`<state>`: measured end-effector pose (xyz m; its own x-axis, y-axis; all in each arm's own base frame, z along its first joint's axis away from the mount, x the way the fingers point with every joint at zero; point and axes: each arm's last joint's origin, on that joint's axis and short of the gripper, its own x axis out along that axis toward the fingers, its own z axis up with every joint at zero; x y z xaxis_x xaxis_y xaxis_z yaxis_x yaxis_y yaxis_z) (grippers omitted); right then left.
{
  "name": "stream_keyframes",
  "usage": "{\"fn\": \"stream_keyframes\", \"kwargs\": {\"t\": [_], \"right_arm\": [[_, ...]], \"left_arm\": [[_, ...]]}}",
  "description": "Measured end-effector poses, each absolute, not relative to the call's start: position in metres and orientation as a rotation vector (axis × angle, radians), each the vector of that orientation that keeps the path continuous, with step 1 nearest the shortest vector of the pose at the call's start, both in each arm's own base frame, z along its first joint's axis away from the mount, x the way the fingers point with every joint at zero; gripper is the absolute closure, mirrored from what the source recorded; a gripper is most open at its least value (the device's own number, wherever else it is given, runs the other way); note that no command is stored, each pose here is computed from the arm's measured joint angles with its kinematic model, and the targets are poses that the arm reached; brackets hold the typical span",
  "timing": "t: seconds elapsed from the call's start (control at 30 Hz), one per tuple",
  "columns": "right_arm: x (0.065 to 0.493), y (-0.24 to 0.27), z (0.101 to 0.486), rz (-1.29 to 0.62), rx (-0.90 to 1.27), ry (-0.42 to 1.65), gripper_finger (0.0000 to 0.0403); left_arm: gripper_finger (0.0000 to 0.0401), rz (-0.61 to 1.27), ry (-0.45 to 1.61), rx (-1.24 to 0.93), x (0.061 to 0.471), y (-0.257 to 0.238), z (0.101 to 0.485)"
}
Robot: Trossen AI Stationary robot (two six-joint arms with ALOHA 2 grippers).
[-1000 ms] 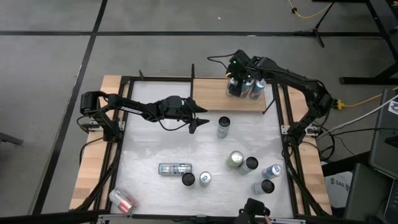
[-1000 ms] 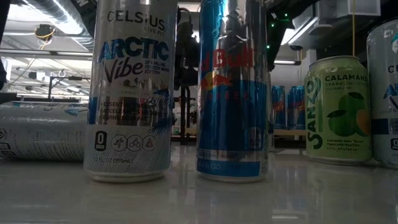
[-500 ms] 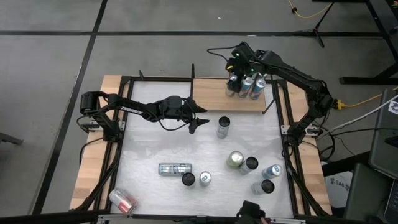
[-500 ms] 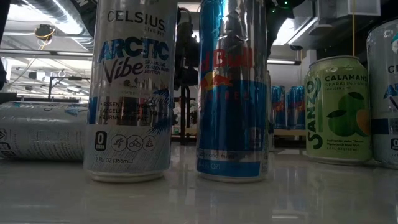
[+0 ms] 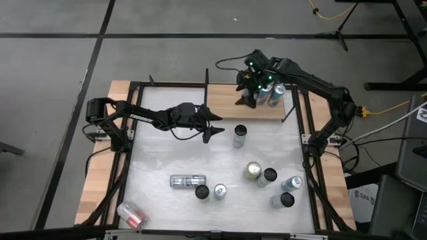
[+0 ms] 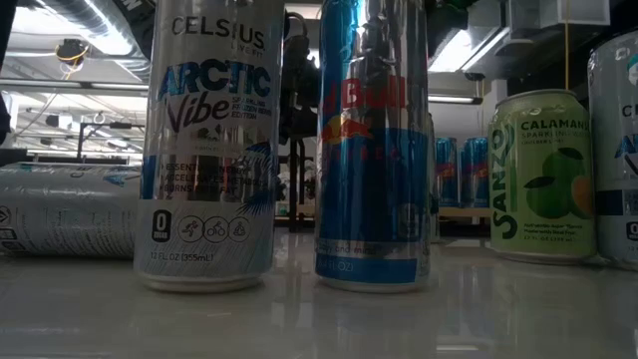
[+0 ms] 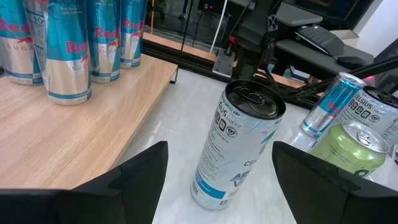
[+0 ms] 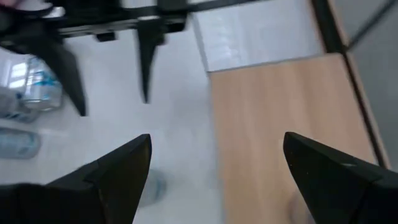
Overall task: Place canned beverage on shelf
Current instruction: Put the white-blue soda can on the shelf
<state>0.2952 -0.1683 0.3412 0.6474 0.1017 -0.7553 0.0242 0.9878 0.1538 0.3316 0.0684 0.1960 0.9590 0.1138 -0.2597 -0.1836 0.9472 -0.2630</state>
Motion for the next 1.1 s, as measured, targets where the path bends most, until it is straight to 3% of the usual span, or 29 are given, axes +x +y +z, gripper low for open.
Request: {"fn": "stream_keyframes", "kwargs": {"t": [0.4, 0.73, 1.1], "right_arm": [[0.321, -0.113, 0.341, 0.194, 0.070, 0.888, 0.0050], [0.332, -0.074, 0.339, 0.206, -0.044, 0.939, 0.0050], [0.336, -0.051, 0.337, 0.189, -0.129, 0.981, 0.0050]], "left_arm": [[0.0118, 0.147, 0.270, -0.293, 0.318, 0.064, 0.217], [0.0118, 0.140, 0.431, -0.296, 0.287, 0.048, 0.237], [0.0118, 0.235, 0.428, -0.179, 0.259, 0.034, 0.264]]}}
